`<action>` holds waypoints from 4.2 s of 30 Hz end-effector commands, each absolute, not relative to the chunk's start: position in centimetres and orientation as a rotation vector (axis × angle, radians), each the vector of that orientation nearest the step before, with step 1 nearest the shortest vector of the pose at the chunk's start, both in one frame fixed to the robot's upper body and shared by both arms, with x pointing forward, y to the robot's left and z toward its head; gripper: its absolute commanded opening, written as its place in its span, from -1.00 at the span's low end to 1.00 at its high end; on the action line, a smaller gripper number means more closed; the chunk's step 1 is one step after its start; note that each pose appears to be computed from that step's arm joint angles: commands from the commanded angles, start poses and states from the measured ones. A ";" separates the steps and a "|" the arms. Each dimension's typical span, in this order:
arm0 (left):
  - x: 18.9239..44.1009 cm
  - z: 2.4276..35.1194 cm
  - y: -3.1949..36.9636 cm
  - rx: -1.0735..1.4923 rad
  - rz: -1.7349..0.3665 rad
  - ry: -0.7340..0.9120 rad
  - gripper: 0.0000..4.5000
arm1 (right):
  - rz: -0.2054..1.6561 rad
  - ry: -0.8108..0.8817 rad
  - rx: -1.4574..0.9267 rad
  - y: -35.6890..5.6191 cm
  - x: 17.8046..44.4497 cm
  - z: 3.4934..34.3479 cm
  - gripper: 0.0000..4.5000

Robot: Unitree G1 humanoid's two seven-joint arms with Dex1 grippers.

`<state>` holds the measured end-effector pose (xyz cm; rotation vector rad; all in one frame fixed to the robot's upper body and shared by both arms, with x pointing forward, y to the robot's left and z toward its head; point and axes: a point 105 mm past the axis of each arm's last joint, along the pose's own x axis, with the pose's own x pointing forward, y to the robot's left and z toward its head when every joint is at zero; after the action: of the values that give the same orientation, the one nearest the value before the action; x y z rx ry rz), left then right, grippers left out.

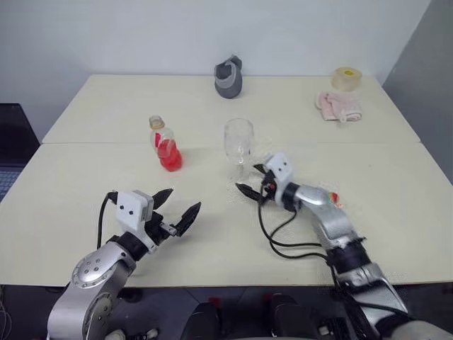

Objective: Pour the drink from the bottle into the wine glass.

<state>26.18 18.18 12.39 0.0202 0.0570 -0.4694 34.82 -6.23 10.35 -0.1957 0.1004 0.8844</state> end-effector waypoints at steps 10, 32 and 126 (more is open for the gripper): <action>30.5 12.2 20.6 0.025 -0.166 -0.019 1.00 | 1.006 -0.069 -0.154 -9.4 26.2 18.0 0.99; 37.4 14.1 21.0 0.058 -0.182 -0.119 1.00 | 1.028 -0.100 -0.077 -7.9 24.8 20.0 0.99; 42.7 20.1 17.2 0.372 -0.524 -0.263 -0.60 | 0.938 -0.162 -0.100 -7.8 27.3 22.5 1.00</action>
<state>42.67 18.05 15.89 0.2888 -0.1442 -0.4874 27.16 -7.71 21.28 -0.0949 -0.1176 0.9487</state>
